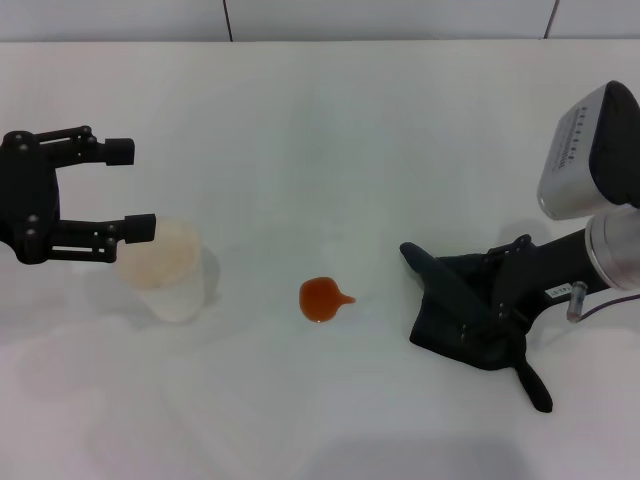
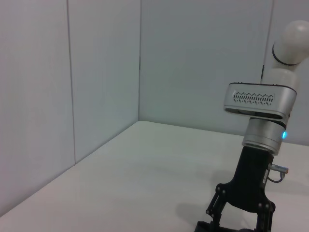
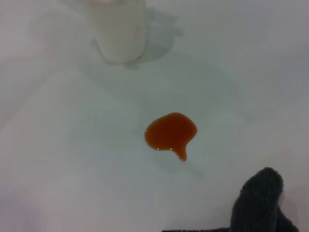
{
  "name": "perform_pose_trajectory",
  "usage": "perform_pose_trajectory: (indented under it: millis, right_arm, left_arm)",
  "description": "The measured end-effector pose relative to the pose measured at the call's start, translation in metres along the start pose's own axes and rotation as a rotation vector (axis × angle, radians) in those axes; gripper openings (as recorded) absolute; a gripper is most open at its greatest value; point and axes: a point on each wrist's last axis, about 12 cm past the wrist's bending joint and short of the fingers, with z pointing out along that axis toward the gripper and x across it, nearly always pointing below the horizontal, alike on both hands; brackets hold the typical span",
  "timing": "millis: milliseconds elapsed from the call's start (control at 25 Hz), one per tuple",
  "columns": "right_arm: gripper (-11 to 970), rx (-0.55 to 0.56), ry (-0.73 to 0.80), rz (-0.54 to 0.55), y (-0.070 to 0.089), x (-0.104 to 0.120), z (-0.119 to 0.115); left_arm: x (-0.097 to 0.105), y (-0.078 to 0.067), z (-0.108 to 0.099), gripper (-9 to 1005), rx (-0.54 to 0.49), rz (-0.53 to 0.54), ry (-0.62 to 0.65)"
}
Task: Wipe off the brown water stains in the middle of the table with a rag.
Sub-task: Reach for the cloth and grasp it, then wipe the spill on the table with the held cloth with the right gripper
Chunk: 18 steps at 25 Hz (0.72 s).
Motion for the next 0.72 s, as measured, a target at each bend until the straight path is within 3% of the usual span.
perform_pose_trajectory:
  millis: [720]
  right_arm:
    - [724, -0.010, 0.009, 0.017, 0.0011, 0.0050, 0.0069]
  left_arm:
    - [0.0014, -0.0020, 0.0005, 892, 0.004, -0.003, -0.007]
